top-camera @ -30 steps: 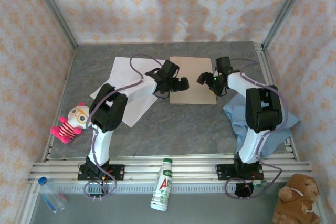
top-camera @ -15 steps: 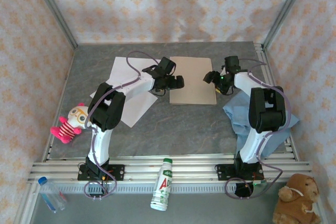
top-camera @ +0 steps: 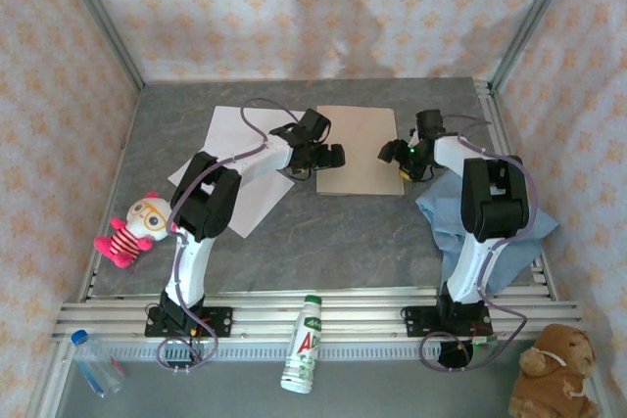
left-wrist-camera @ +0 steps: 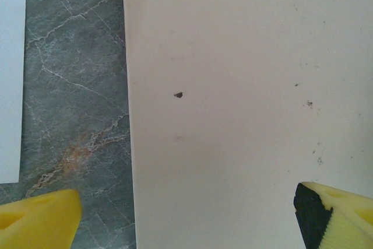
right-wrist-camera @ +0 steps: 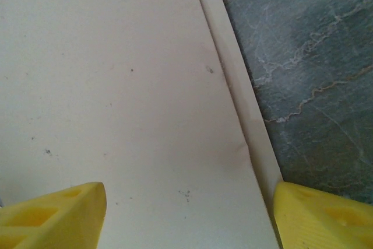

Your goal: Put the files into the folder

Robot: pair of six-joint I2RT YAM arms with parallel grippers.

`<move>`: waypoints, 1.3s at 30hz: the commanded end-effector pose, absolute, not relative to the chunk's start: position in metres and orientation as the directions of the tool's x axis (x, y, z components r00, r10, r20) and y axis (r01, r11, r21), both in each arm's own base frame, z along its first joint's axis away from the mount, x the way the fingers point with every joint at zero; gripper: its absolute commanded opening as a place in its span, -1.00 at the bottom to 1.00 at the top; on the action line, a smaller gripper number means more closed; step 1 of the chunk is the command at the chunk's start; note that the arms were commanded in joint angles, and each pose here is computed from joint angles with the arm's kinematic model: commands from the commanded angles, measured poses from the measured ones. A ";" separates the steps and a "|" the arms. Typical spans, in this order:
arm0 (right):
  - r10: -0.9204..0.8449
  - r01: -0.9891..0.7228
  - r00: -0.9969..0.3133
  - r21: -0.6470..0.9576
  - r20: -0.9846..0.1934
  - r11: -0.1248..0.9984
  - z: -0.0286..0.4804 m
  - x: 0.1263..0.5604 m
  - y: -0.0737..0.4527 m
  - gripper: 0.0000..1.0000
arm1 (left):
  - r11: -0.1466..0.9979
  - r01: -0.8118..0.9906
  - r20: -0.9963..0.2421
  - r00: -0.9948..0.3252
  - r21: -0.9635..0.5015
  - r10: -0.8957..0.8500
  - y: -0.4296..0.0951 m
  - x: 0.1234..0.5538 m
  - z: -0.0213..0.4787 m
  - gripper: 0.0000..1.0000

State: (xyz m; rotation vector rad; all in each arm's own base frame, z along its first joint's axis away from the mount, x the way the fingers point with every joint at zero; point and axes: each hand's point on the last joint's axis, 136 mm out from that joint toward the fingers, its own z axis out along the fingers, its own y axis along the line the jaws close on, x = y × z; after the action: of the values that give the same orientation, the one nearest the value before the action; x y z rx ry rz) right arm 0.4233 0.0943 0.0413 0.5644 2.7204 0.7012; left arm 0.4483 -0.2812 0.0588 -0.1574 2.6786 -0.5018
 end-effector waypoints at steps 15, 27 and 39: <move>0.353 0.219 -0.927 0.588 -0.122 0.778 0.034 0.400 0.115 0.52 | 0.912 -0.033 -0.306 -0.937 -0.410 -0.171 -0.296 0.444 0.049 0.50; 0.313 0.115 -0.937 0.711 -0.154 0.694 0.061 0.394 0.136 0.53 | 0.912 -0.034 -0.288 -0.944 -0.409 -0.164 -0.298 0.440 0.040 0.45; 0.278 -0.068 -0.917 0.800 -0.286 0.597 0.114 0.387 0.153 0.53 | 0.889 -0.031 -0.290 -0.940 -0.456 -0.182 -0.299 0.435 0.044 0.40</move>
State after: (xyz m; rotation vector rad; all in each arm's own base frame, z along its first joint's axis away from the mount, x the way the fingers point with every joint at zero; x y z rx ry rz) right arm 0.3870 0.1303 0.0709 0.3315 2.5849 1.0877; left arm 0.4437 -0.2803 0.0336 -0.1774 2.7431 -0.5260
